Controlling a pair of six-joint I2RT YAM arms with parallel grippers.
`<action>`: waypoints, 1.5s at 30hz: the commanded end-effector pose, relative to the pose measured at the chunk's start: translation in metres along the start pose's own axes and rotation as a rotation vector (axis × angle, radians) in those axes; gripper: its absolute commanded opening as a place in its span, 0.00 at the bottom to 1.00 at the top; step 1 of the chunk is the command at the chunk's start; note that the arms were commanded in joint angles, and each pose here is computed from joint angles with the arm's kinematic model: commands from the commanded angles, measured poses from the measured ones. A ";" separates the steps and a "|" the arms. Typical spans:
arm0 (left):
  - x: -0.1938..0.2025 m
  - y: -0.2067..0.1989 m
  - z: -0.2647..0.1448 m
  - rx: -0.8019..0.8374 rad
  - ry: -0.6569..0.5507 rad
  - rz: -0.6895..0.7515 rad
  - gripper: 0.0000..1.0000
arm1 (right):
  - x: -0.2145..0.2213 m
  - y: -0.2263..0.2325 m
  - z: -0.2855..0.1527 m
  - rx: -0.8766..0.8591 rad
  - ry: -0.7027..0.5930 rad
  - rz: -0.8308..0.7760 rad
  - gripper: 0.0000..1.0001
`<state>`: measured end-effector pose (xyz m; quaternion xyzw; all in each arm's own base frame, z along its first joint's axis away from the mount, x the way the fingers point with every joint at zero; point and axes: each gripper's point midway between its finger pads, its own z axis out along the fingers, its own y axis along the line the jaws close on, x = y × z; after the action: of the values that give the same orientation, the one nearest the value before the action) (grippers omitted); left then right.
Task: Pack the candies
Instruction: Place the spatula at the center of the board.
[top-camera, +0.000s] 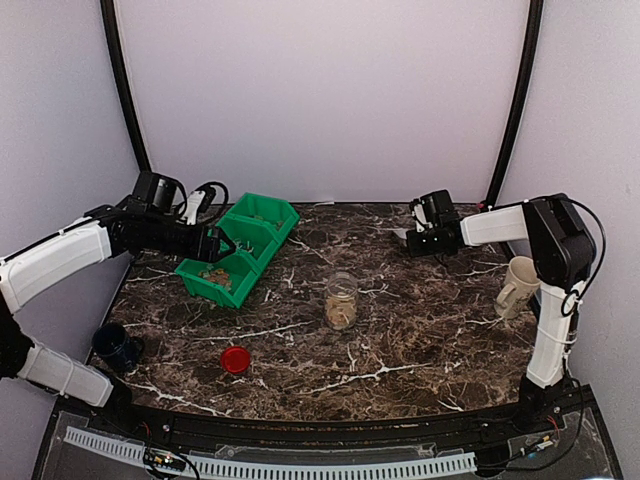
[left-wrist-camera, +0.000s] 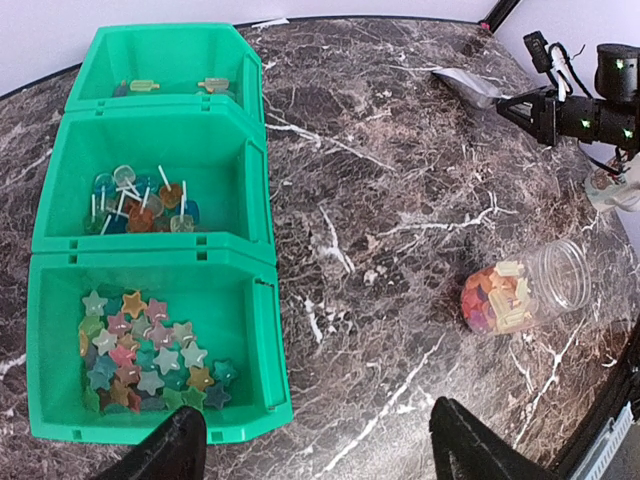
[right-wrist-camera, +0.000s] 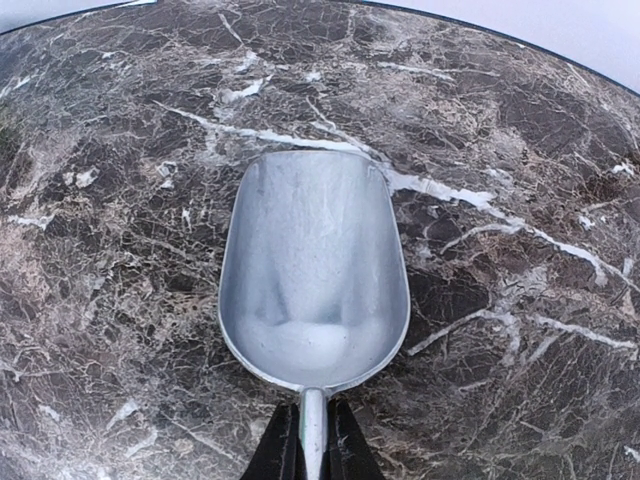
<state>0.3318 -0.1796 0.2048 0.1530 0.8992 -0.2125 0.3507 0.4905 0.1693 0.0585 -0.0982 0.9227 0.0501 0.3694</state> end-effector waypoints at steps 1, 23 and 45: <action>0.002 -0.002 -0.002 0.011 -0.033 0.009 0.80 | 0.049 -0.003 0.010 -0.005 0.160 0.005 0.08; 0.007 -0.001 0.001 0.017 -0.040 0.013 0.80 | 0.038 -0.002 -0.003 -0.005 0.148 -0.001 0.20; 0.020 0.003 0.011 0.001 0.015 0.019 0.79 | -0.018 0.041 -0.094 -0.056 -0.039 -0.104 0.69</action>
<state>0.3291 -0.1792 0.1905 0.1548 0.8967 -0.2146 0.3548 0.4454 0.1837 0.1120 -0.1347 0.9223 0.0586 0.3573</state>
